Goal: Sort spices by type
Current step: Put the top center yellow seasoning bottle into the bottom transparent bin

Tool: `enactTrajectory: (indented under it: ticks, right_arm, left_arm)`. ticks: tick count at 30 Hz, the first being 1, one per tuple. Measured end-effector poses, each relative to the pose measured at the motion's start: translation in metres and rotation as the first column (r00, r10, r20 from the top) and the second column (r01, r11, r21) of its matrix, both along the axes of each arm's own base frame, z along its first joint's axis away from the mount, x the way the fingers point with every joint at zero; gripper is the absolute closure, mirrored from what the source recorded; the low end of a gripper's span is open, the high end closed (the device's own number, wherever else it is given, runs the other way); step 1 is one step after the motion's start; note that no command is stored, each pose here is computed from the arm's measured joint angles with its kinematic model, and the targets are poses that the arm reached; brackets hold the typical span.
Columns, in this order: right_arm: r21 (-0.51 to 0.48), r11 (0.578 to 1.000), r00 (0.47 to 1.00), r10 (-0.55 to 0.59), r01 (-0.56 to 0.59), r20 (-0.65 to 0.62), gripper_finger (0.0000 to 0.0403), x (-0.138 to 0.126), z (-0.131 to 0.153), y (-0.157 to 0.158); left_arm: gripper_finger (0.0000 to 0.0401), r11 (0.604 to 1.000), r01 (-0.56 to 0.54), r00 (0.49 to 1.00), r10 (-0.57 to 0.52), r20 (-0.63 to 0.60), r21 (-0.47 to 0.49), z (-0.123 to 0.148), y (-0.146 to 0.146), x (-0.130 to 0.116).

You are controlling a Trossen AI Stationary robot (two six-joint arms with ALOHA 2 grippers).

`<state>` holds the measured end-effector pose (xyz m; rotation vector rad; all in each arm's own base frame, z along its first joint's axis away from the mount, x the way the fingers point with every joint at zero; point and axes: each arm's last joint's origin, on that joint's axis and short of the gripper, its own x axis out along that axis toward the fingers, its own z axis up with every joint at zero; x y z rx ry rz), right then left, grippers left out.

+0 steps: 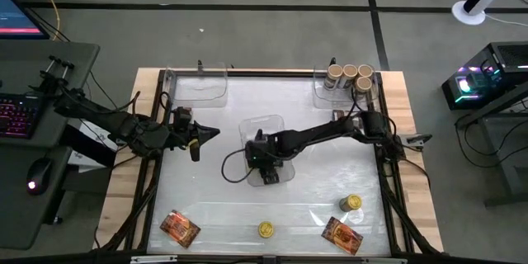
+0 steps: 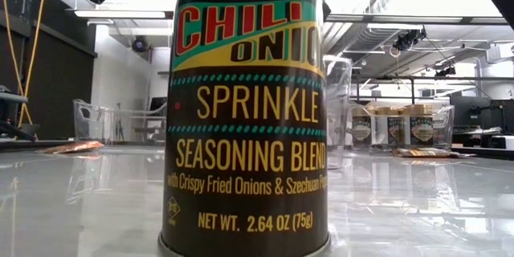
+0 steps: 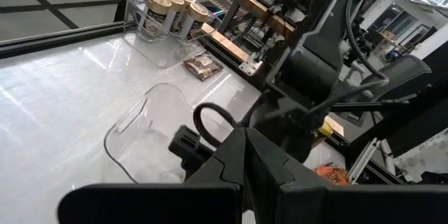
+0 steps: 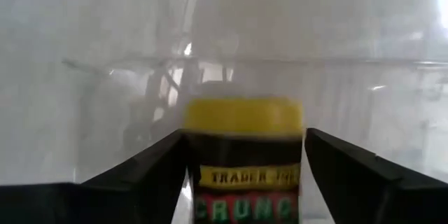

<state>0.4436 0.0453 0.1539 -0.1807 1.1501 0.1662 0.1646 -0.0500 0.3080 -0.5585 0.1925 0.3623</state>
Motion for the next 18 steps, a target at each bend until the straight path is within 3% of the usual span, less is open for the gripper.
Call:
enactTrajectory:
  ticks: [9,11,18]
  right_arm:
    - [-0.013,1.0,1.0,0.01,-0.01,-0.005,0.0203,-0.001,0.003,0.01]
    - [-0.007,1.0,1.0,-0.011,0.011,-0.016,0.0204,-0.001,0.007,0.011]
    - [-0.009,0.996,0.991,-0.082,0.083,0.106,0.0204,-0.004,0.062,0.004]
  left_arm:
    - [0.0401,1.0,0.0,1.0,0.0,-0.001,0.001,0.0,0.0,0.0]
    - [0.0401,1.0,0.007,1.0,-0.007,-0.003,0.0,0.0,0.0,0.0]
    - [0.0401,0.999,0.036,0.999,-0.036,-0.036,0.001,-0.003,-0.001,-0.001]
